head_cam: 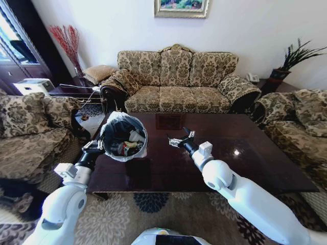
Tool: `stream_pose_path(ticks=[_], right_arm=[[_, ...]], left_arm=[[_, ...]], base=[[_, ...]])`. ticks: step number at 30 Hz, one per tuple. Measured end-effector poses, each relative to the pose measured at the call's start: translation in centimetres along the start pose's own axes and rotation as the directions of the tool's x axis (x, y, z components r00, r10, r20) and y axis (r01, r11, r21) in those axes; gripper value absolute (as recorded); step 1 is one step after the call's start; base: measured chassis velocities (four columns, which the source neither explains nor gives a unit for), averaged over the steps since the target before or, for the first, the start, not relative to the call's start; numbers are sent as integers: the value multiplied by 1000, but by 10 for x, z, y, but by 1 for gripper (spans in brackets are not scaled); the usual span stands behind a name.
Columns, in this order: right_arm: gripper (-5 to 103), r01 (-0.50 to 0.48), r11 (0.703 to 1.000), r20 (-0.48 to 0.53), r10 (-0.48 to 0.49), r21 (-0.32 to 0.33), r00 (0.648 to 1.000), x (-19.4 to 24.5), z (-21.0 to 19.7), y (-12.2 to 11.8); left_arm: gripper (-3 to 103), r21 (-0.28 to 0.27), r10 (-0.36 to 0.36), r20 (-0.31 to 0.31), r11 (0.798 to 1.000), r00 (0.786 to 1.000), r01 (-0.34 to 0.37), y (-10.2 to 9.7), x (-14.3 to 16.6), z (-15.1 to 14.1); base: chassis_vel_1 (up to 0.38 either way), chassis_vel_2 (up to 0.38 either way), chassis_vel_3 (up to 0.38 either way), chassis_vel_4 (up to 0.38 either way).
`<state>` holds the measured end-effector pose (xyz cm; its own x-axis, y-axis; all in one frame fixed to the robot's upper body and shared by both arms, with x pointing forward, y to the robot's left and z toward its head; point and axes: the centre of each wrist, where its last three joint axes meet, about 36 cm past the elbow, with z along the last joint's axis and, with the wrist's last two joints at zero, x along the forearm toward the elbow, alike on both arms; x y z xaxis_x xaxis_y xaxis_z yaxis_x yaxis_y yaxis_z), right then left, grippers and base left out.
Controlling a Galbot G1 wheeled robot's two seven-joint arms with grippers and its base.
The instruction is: Move to the front of the table and place the trash on the table into the trash bin.
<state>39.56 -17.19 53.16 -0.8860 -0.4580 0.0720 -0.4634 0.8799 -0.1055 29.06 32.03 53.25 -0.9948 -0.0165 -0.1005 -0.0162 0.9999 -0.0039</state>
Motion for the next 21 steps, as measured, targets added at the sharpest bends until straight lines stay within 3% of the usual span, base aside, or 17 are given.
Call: stream_pose_path(ticks=[21], right_arm=[[100, 11, 1000, 11, -11, -14, 1000, -2, 3, 5]], left_arm=[[2, -7, -9, 4, 1000, 1000, 9, 1, 4, -1]], base=[[333, -275, -291, 329]])
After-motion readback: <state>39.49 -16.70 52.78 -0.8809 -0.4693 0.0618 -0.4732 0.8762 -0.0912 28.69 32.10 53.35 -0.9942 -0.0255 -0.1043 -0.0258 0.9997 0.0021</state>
